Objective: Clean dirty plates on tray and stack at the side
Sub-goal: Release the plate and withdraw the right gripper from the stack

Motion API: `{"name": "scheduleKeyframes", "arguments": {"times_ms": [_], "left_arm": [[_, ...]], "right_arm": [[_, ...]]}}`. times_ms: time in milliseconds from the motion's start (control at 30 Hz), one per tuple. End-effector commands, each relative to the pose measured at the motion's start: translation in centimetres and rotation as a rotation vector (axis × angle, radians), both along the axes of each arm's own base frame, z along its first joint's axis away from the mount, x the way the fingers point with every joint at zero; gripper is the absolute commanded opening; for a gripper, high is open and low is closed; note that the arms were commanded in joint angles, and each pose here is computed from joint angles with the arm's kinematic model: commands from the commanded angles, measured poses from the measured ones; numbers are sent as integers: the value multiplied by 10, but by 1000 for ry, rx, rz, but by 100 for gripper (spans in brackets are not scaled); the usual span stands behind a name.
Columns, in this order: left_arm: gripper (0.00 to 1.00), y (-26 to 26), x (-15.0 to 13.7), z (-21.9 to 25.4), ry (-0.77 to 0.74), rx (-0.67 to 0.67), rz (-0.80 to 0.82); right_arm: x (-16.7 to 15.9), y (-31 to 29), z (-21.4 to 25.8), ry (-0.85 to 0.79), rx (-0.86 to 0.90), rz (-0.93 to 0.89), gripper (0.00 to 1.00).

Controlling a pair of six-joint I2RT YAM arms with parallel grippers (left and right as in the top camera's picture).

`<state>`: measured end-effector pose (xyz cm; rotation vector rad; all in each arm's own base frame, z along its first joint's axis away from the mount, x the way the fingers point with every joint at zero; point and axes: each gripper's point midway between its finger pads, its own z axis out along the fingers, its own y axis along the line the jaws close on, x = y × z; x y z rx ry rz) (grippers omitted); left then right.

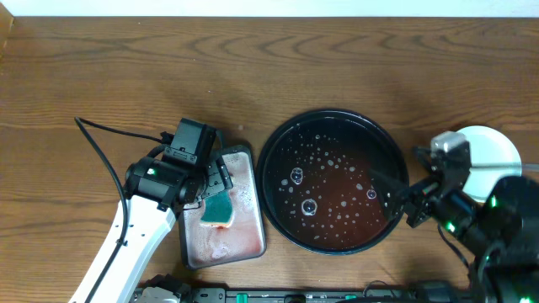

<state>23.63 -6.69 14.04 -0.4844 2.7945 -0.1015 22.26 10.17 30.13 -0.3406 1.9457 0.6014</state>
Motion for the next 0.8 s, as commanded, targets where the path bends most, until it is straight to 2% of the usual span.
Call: {"name": "scheduleKeyframes", "arguments": {"times_ms": [0, 167, 267, 467, 767], "left_arm": [[81, 1, 2, 4, -12, 3, 0], [81, 1, 2, 4, -12, 3, 0], [81, 1, 2, 4, -12, 3, 0], [81, 1, 2, 4, -12, 3, 0], [81, 1, 2, 4, -12, 3, 0]], "right_arm": [[6, -20, -24, -92, -78, -115, 99], [4, -26, -52, -244, -66, -150, 99], [3, -41, -76, -317, -77, -240, 99], [10, -67, -98, -396, -96, -396, 99], [21, -67, -117, -464, -83, -406, 99]]}}
